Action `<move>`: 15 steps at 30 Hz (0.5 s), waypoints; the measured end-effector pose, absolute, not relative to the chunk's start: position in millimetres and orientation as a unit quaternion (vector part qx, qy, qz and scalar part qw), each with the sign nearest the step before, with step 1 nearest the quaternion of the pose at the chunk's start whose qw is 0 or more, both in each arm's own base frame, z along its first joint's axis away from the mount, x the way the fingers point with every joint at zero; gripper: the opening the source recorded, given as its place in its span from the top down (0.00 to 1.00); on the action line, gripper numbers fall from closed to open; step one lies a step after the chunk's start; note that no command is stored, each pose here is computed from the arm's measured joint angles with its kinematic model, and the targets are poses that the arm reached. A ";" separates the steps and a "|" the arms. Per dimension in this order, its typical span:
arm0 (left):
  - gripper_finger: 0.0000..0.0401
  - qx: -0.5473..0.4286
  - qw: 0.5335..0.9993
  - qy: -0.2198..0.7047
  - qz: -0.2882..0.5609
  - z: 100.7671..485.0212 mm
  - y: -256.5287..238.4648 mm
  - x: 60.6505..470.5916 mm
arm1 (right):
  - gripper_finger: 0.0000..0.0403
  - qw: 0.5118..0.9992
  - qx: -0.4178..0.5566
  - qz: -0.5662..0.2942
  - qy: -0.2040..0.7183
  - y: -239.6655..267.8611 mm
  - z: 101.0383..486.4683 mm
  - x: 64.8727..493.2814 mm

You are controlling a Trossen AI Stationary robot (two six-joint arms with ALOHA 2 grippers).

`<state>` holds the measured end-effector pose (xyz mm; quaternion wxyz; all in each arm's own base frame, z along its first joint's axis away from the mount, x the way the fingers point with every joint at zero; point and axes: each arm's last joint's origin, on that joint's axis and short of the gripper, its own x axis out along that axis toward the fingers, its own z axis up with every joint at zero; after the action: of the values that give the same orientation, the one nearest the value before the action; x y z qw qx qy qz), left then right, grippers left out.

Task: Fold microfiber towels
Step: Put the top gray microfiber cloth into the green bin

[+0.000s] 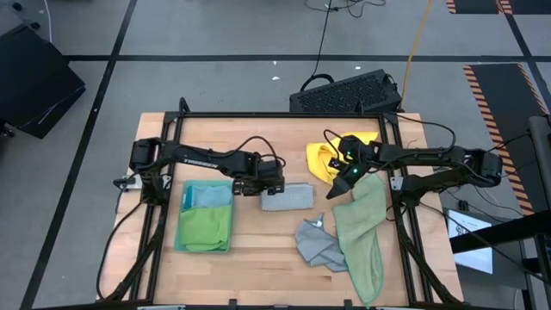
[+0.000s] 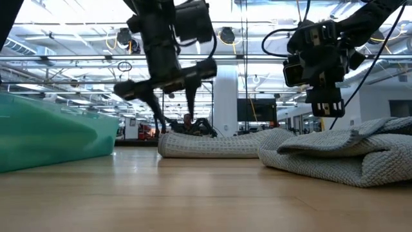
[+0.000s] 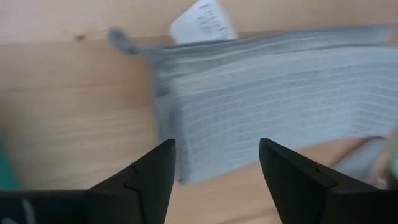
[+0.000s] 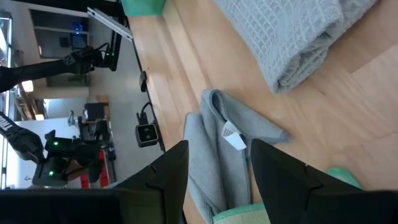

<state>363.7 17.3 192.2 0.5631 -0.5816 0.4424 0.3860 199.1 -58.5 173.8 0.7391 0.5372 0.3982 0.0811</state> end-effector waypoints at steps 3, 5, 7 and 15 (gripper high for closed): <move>0.42 -0.581 0.553 0.453 0.388 188.3 16.4 363.4 | 0.59 0.739 0.537 0.080 0.400 -58.4 173.5 198.8; 0.42 -0.577 0.558 0.451 0.389 184.9 15.4 365.4 | 0.59 0.736 0.538 0.079 0.403 -58.1 173.0 198.2; 0.42 -0.568 0.560 0.453 0.399 180.5 16.0 365.5 | 0.59 0.737 0.537 0.079 0.403 -58.0 173.0 198.2; 0.42 -0.568 0.553 0.462 0.398 158.5 19.0 374.3 | 0.59 0.738 0.534 0.080 0.405 -57.8 172.7 197.9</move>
<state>374.3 19.0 158.5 0.5527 -0.5681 0.4621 0.3977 197.9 -57.8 172.7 0.7379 0.5342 0.4045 0.0802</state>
